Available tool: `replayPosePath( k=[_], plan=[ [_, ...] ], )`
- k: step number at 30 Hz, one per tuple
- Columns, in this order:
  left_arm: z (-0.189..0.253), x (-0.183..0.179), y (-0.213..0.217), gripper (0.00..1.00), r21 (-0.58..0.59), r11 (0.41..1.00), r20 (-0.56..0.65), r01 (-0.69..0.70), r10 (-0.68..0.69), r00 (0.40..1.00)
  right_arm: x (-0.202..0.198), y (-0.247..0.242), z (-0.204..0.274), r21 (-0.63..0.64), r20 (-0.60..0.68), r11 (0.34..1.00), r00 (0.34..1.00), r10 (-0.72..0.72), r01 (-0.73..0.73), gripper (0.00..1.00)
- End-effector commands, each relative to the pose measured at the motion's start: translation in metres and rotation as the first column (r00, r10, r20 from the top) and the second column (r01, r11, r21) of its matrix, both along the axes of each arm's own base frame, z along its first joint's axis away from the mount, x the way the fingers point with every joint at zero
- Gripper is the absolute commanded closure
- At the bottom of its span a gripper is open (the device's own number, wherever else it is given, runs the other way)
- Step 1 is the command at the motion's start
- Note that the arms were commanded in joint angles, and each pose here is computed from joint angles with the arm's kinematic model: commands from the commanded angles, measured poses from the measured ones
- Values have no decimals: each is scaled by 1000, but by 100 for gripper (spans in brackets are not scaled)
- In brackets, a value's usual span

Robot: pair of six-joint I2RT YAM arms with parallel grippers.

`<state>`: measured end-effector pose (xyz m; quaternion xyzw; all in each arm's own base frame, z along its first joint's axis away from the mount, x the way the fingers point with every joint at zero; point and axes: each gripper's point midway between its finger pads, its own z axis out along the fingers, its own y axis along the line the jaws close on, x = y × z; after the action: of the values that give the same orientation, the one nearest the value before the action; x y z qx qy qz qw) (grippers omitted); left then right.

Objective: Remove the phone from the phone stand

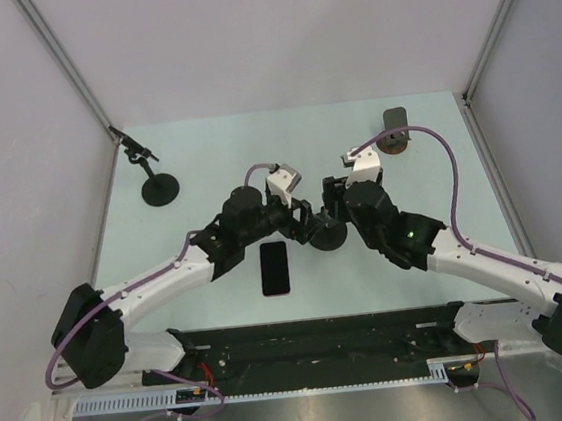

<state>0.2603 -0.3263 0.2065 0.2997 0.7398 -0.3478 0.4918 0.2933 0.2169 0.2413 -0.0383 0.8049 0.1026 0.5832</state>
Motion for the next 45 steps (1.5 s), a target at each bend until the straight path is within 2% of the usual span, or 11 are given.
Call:
replayPosePath(
  k=[1, 5, 11, 12, 16, 17, 21, 24, 31, 45],
  plan=[
    [36, 6, -29, 19, -101, 994, 83, 37, -28, 996, 9, 0, 33, 130, 86, 988, 992, -92, 81, 100],
    [28, 6, -40, 25, -82, 995, 87, 55, -48, 995, 8, 2, 32, 130, 83, 988, 993, -88, 77, 100],
    [24, 12, -46, 42, -90, 995, 69, 44, -38, 997, 6, 3, 29, 128, 72, 989, 994, -83, 73, 100],
    [22, 13, -45, 49, -88, 995, 69, 37, -31, 997, 6, 3, 28, 129, 69, 989, 994, -82, 73, 100],
    [25, 15, -45, 65, -98, 995, 68, 26, -19, 998, 5, 3, 26, 124, 61, 989, 995, -83, 75, 100],
    [23, 15, -45, 73, -97, 995, 63, 25, -19, 998, 5, 3, 26, 123, 62, 990, 995, -81, 73, 100],
    [24, 16, -42, 92, -99, 995, 65, 7, 0, 998, 4, 2, 26, 117, 63, 991, 995, -78, 70, 100],
    [20, 20, -34, 99, -92, 996, 64, -9, 15, 998, 3, 3, 29, 94, 74, 995, 996, -52, 45, 100],
    [12, 24, -19, 100, -74, 997, 68, 7, -2, 998, 5, -2, 30, 57, 71, 998, 997, 15, -19, 100],
    [-9, 26, -5, 100, -81, 997, -6, 15, -15, 1000, 12, -25, 26, 69, 51, 997, 999, 19, -22, 100]
  ],
)
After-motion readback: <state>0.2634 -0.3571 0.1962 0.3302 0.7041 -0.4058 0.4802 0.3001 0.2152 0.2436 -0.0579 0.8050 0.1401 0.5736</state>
